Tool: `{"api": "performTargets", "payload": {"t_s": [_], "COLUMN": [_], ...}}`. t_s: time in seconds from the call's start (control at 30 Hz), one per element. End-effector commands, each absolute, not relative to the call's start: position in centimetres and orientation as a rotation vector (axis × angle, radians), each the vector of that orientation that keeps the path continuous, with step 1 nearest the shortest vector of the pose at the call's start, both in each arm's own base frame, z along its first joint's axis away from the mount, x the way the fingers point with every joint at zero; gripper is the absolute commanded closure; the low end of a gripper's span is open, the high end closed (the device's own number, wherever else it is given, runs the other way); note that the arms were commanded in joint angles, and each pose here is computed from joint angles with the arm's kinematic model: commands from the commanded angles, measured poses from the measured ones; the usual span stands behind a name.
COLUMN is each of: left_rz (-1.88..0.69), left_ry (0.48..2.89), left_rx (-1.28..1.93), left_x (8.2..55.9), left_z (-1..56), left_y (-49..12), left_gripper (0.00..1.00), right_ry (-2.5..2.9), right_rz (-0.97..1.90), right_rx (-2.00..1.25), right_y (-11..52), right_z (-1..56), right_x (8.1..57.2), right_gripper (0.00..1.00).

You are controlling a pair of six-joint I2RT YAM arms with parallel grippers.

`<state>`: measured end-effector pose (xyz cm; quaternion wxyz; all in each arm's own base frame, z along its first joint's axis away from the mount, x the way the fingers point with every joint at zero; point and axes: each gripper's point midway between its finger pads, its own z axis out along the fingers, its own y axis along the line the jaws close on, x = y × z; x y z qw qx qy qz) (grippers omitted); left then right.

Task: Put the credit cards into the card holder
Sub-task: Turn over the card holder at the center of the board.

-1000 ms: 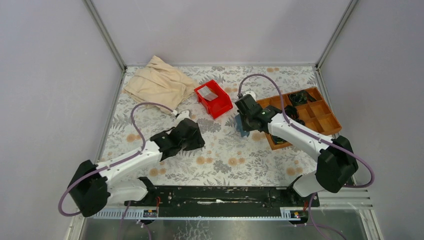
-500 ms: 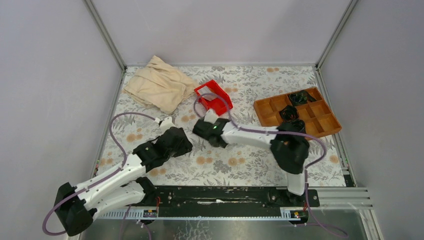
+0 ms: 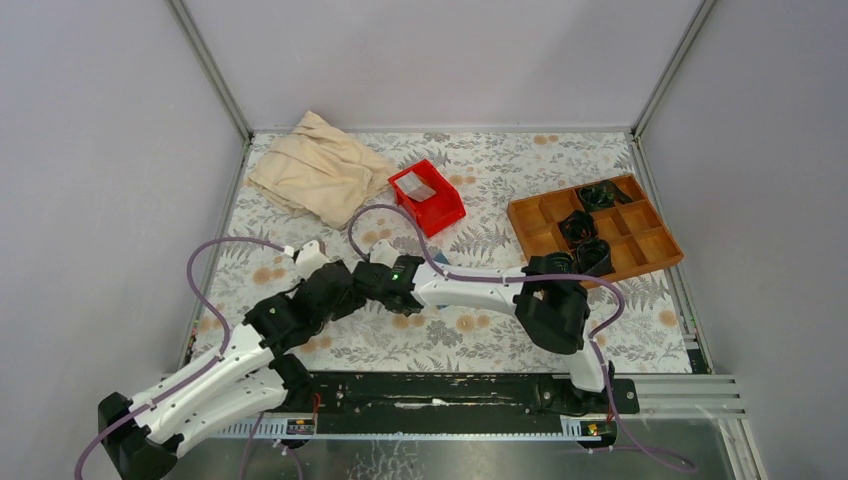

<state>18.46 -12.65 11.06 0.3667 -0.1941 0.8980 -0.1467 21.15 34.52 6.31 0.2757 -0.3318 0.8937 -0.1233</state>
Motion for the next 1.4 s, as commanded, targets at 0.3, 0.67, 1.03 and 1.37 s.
{"api": "performTargets", "payload": {"t_s": [0.3, 0.67, 1.03, 1.37], "left_rz": [-0.588, -0.685, -0.604, -0.550], "left_ry": [2.276, 2.309, 2.396, 2.450], "left_rx": [-0.341, -0.112, -0.004, 0.027], "left_x": [21.9, 25.0, 25.5, 25.0], "left_z": [12.1, 11.9, 8.3, 5.7], "left_y": [-19.1, -26.3, -28.7, -28.5], "left_gripper": [0.46, 0.46, 0.46, 0.47], "right_ry": [2.443, 2.523, 2.611, 2.633], "right_rz": [0.033, 0.109, 0.161, 0.188], "right_rx": [-0.480, -0.323, -0.237, -0.225], "right_y": [29.9, 26.0, 26.5, 27.3], "right_z": [12.7, 11.8, 9.0, 8.1], "right_x": [23.9, 27.8, 29.8, 30.4], "right_gripper": [0.51, 0.51, 0.54, 0.55]}}
